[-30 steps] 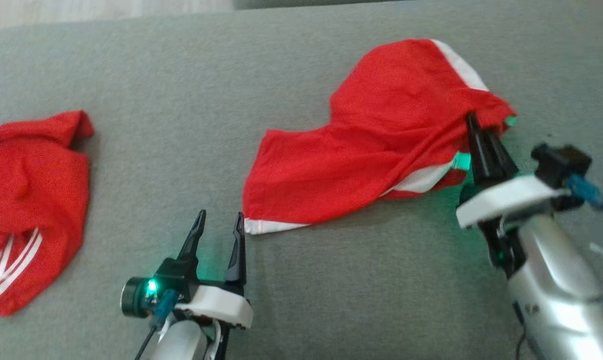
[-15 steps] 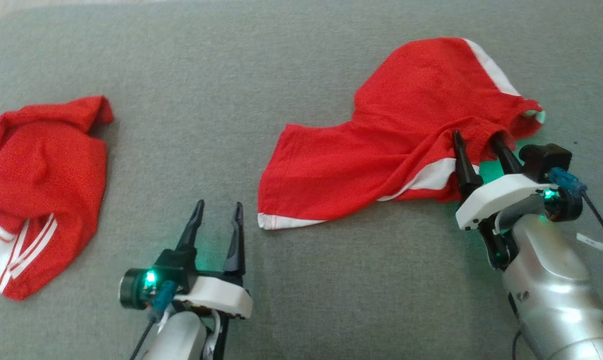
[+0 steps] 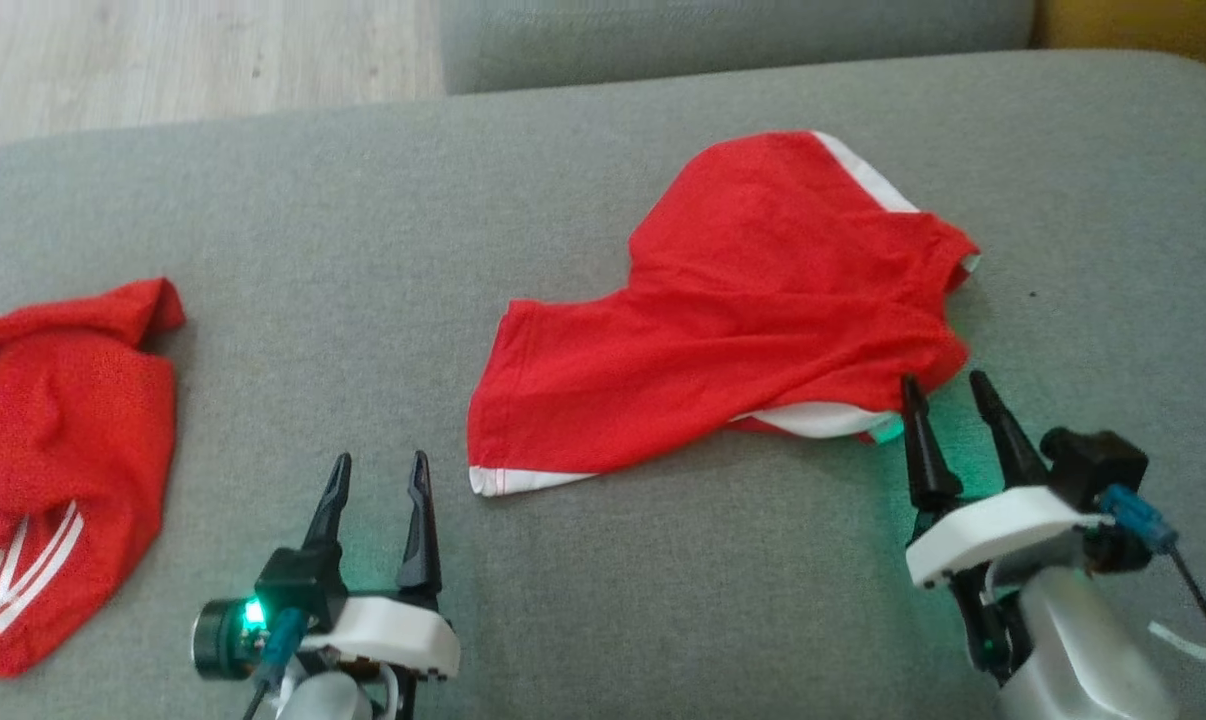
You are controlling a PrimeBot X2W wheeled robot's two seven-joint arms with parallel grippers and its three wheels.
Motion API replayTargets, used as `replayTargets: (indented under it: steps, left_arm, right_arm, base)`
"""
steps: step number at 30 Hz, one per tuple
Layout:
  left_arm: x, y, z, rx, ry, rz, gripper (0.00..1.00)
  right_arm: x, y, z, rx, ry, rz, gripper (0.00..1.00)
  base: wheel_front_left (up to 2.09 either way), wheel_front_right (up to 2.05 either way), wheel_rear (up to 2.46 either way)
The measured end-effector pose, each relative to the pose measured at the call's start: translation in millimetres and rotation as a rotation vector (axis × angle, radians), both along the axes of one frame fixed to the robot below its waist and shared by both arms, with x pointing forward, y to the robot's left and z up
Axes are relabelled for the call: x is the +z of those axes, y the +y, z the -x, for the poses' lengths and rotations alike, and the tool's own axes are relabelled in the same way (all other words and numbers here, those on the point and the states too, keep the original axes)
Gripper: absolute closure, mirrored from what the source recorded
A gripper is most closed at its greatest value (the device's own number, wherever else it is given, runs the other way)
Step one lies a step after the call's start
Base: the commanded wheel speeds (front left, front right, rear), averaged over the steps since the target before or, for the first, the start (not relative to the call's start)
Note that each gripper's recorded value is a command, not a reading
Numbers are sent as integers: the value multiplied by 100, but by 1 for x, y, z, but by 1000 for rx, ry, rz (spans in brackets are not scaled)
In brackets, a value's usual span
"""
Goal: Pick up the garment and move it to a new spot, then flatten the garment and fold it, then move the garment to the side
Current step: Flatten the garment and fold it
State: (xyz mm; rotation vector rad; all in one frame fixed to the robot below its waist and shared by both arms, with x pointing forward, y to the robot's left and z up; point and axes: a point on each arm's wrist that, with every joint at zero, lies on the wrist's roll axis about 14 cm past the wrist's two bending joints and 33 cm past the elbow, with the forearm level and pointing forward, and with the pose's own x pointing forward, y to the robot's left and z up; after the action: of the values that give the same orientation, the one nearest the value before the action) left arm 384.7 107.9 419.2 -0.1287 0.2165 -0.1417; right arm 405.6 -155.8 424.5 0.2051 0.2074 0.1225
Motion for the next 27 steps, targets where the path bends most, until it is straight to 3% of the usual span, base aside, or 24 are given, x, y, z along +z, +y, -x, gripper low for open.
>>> replayTargets:
  steps: [15,27]
  left_arm:
    - [14,2,23,-10,-50,-34,0]
    - [15,0,31,-19,-55,-35,0]
  right_arm:
    - [13,-15,32,-47,-46,45,0]
    - [-1,-6,50,-36,-4,32,0]
  base:
    - [0,0,0]
    - [0,0,0]
